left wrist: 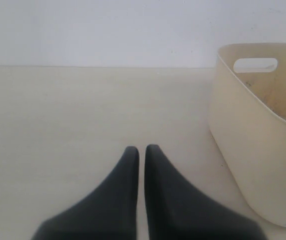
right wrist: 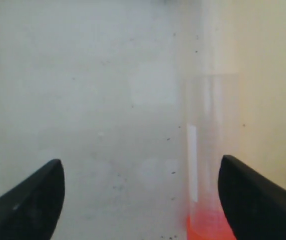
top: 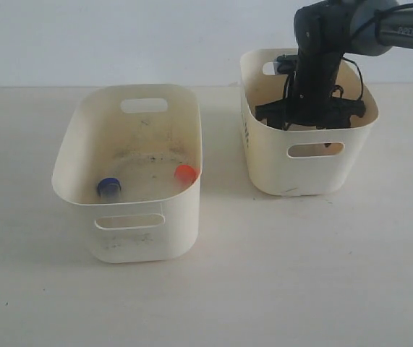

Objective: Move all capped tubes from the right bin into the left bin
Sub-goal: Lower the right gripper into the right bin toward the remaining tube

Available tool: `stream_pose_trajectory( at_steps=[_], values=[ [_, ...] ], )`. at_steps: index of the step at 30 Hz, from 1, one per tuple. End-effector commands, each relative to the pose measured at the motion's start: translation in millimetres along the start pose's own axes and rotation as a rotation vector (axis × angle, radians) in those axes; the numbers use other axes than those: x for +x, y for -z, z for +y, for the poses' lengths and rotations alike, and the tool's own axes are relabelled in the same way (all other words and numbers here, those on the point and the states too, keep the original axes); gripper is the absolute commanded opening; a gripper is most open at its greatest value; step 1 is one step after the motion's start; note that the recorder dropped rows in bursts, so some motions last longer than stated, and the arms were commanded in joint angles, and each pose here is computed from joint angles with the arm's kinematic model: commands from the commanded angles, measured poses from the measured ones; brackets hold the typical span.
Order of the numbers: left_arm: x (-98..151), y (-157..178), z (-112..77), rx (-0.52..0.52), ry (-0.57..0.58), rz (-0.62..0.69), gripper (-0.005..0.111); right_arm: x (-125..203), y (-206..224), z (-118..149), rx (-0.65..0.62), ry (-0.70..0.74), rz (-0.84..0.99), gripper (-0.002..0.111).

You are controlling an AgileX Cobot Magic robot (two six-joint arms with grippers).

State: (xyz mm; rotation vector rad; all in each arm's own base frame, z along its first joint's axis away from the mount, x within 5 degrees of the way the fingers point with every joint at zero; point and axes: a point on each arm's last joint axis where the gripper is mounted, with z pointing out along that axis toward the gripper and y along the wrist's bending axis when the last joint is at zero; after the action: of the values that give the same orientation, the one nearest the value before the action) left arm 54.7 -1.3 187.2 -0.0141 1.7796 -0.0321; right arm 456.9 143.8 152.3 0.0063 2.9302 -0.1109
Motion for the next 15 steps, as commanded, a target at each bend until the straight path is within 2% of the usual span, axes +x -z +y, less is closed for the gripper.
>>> stream_pose_trajectory(
  at_steps=[1, 10, 15],
  values=[
    [0.8, 0.0, -0.4, 0.007, 0.010, -0.001, 0.004, -3.2, 1.2, -29.8, 0.172, 0.036, 0.016, 0.078],
    [0.8, 0.0, -0.4, 0.007, 0.010, -0.001, 0.004, -2.8, -1.7, -29.4, 0.172, 0.034, 0.023, 0.078],
    [0.8, 0.0, -0.4, 0.007, 0.010, -0.001, 0.004, 4.4, -20.3, -25.8, 0.162, 0.024, 0.103, 0.078]
  ],
)
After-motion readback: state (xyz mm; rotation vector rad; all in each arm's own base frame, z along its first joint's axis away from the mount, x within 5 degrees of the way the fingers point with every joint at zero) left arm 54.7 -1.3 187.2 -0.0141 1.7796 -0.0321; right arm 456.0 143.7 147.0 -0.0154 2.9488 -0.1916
